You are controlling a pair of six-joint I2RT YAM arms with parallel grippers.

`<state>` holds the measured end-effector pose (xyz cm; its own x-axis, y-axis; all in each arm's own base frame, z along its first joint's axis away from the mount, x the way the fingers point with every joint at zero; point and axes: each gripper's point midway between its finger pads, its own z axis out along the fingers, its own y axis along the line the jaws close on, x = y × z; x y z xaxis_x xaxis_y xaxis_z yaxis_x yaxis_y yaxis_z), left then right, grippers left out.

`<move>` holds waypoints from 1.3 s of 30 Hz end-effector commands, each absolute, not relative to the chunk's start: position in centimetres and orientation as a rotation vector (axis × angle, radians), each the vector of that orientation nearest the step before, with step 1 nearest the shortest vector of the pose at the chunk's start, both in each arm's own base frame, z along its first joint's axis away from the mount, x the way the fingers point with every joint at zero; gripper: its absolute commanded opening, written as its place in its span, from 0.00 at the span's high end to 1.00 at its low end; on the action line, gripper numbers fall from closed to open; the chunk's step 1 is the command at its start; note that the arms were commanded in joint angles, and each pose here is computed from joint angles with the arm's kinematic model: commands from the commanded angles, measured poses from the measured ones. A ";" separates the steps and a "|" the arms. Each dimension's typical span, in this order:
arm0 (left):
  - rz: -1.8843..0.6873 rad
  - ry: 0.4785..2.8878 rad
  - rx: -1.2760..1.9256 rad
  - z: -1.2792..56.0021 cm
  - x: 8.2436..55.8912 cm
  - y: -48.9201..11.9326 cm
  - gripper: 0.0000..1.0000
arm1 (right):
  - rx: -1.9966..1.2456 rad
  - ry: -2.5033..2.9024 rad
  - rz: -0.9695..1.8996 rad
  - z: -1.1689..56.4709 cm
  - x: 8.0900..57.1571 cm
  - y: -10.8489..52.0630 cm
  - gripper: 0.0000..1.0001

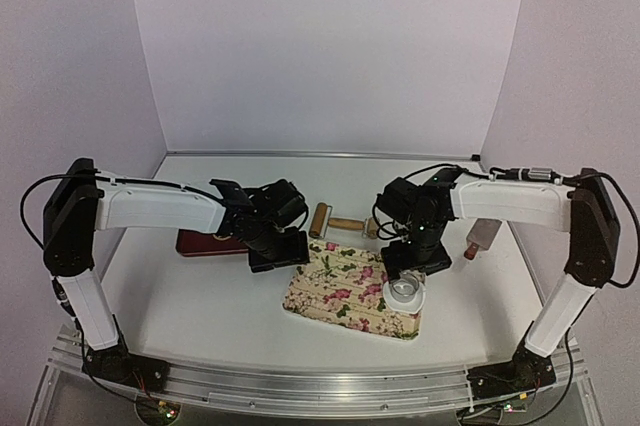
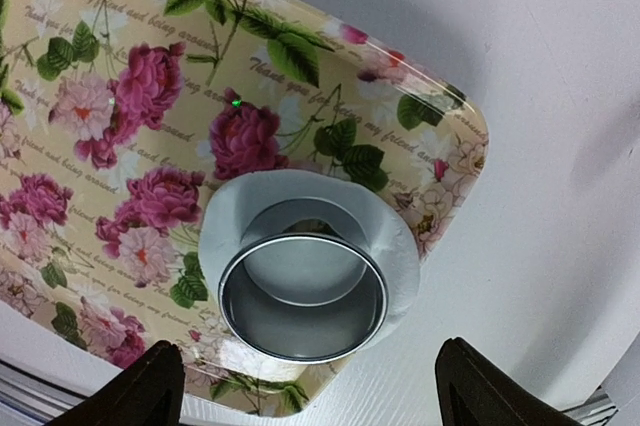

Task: Roll out the dumpling wrappers from the dough
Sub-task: Press the dumpling wrapper onto the work surface.

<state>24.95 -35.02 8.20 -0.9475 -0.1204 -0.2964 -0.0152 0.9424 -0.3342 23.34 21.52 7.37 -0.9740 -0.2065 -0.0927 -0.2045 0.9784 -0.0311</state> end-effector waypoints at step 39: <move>-0.515 2.837 -0.023 7.4 25.1 -36.0 0.23 | -0.268 3.047 -0.287 3.5 24.3 21.7 0.51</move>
<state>24.34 -35.26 6.47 -0.9703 -0.0599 -0.2345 0.0207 0.9448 -0.3269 23.93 21.74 3.24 -0.9844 -0.1693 -0.0480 -0.1595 0.9737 -0.1627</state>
